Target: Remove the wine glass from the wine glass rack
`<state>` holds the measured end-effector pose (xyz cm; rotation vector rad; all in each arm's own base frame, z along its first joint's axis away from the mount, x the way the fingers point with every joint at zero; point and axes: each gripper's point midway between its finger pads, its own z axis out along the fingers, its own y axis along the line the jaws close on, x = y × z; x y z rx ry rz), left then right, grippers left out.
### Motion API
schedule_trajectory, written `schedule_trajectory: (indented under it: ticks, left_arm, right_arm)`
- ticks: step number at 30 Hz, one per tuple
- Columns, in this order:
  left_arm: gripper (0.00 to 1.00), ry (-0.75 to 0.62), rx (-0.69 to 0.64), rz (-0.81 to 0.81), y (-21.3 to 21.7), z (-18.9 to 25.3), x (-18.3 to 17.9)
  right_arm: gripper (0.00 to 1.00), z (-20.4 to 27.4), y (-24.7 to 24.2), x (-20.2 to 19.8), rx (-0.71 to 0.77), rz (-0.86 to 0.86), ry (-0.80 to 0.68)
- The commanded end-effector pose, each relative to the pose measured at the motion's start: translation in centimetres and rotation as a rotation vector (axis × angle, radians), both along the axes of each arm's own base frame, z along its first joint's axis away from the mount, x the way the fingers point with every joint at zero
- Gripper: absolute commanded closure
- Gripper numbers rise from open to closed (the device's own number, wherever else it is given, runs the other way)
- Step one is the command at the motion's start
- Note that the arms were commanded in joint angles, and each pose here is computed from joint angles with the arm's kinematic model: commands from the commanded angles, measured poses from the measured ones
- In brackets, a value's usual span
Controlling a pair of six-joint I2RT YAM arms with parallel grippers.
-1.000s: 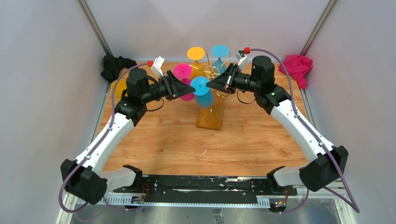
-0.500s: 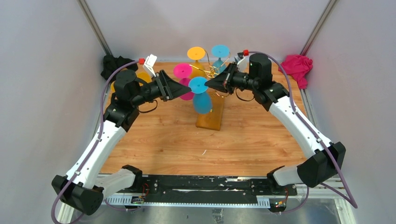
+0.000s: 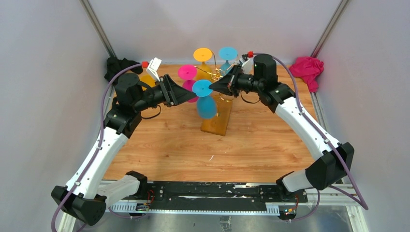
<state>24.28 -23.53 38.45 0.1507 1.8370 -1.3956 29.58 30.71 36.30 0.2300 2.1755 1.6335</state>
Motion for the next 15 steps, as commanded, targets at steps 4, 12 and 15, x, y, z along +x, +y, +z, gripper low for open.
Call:
schedule_trajectory:
  ticks: [4, 12, 15]
  left_arm:
    - [0.48, -0.02, 0.004, -0.026, -0.2, 0.6, -0.6]
    - [0.48, -0.02, 0.003, -0.022, -0.1, 0.7, -0.7]
    - [0.49, -0.018, 0.004, -0.02, -0.1, 0.6, -0.7]
  right_arm:
    - [1.0, 2.0, 0.1, -1.4, 0.006, -0.004, -0.064]
    - [1.0, 2.4, 0.0, -2.5, 0.005, 0.012, -0.077]
    - [1.0, 2.5, 0.1, -2.6, 0.007, 0.016, -0.077]
